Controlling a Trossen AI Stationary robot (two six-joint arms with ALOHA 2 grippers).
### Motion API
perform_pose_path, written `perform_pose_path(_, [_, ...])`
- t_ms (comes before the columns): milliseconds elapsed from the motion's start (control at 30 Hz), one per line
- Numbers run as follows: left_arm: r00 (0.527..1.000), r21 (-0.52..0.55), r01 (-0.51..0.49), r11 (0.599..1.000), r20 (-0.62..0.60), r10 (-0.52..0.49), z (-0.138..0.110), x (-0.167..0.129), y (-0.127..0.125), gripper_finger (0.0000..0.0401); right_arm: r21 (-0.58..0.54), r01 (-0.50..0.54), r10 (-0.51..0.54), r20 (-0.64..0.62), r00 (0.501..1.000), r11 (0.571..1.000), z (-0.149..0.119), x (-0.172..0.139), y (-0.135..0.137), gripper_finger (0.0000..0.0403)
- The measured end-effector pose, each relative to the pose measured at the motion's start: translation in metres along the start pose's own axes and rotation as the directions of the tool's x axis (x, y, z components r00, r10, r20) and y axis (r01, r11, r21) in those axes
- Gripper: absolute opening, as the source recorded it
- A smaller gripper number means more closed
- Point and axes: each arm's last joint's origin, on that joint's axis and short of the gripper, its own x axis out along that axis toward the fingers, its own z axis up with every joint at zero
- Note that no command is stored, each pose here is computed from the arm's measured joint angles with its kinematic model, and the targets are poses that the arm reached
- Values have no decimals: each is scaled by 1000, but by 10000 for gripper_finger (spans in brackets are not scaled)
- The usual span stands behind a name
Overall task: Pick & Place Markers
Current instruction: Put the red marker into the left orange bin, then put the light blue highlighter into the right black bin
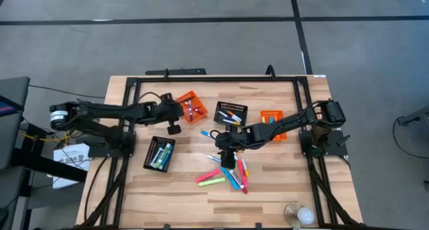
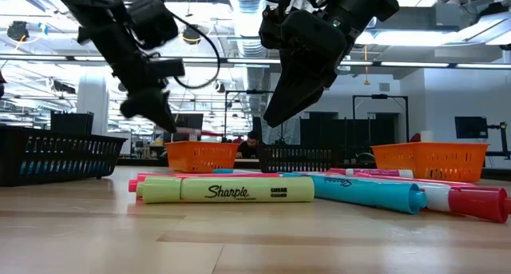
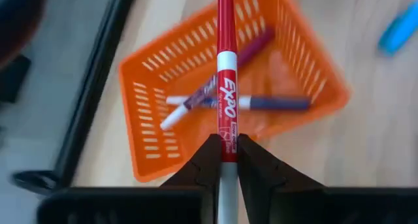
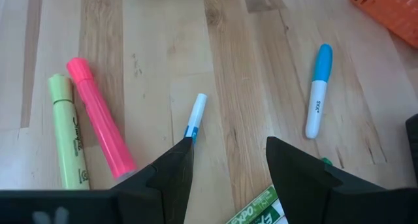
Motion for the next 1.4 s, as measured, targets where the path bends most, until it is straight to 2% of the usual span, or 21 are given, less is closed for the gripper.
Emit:
perform_pose_path(67, [998,66,-46,997,-34,48,-1,7,-2,36,0,0,0,0,1000,1000,0,0,0,182])
perform_pose_path(167, [993,109,-98,989,-60,105,-1,12,-2,39,0,0,0,0,1000,1000,0,0,0,182])
perform_pose_path(333, [993,149,-105,983,-39,111,1,12,-2,60,-1,0,0,0,1000,1000,0,0,0,182])
perform_pose_path(467, [990,243,-123,962,-34,135,2,12,-1,79,-1,0,0,0,1000,1000,0,0,0,182])
perform_pose_path(600, [967,309,-227,923,-45,252,4,12,3,94,-1,0,0,0,1000,1000,0,0,0,182])
perform_pose_path(667, [952,282,-285,916,-31,305,7,11,6,98,-1,0,0,1,1000,1000,0,0,0,182])
perform_pose_path(767, [953,133,-302,944,15,303,12,10,5,101,-1,0,0,1,1000,1000,0,0,0,182])
perform_pose_path(833, [970,31,-236,971,62,234,16,8,-1,101,0,0,0,5,1000,1000,0,0,0,182])
perform_pose_path(933, [985,-70,-66,995,156,76,22,5,-12,101,10,3,-3,39,999,1000,4,5,-2,182])
perform_pose_path(1000, [974,-91,47,995,224,-26,27,2,-20,101,14,6,-7,58,998,1000,5,12,-6,182])
perform_pose_path(1067, [959,-85,116,990,269,-89,31,-2,-28,101,-6,11,-10,107,994,1000,9,24,-9,182])
perform_pose_path(1233, [937,-54,158,986,323,-132,37,-9,-40,101,-13,144,-142,74,987,990,2,47,-25,182])
perform_pose_path(1300, [933,-47,164,985,332,-140,38,-11,-43,101,4,171,-170,100,980,985,5,56,-30,182])
perform_pose_path(1400, [922,-46,170,984,361,-142,41,-13,-45,101,15,193,-194,64,979,981,-2,69,-40,182])
